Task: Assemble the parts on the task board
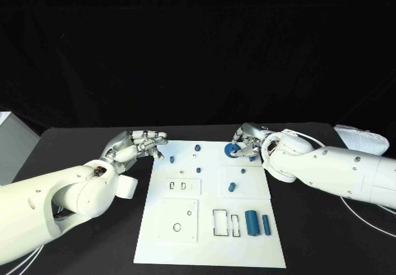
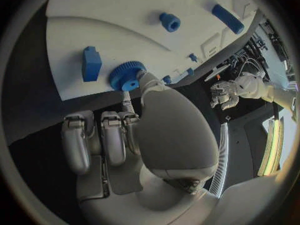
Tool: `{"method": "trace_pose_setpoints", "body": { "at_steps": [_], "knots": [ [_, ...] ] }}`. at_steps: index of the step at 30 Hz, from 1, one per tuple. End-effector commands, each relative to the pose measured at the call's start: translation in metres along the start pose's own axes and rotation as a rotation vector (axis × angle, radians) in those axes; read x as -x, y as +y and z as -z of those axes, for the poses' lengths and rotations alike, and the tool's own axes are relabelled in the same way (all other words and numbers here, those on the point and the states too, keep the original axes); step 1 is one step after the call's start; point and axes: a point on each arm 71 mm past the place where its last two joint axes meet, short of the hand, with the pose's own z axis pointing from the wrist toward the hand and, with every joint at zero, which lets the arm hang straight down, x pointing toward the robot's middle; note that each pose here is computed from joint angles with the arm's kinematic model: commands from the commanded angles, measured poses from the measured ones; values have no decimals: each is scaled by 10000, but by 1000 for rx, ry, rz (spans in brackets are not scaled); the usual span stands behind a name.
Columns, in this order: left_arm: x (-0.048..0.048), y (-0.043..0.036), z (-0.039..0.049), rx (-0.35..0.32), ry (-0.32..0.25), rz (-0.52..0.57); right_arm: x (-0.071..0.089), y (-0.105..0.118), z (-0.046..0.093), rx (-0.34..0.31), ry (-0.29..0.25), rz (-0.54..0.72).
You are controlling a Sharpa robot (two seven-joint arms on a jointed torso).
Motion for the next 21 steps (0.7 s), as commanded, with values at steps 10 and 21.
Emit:
{"method": "trace_pose_setpoints", "body": {
  "at_steps": [10,21],
  "knots": [
    [-24,-15,-7,-8,18,5,43,393,147,176,-170,50],
    [-43,-14,-11,-8,23,7,-25,909,223,323,-201,57]
  ]
}}
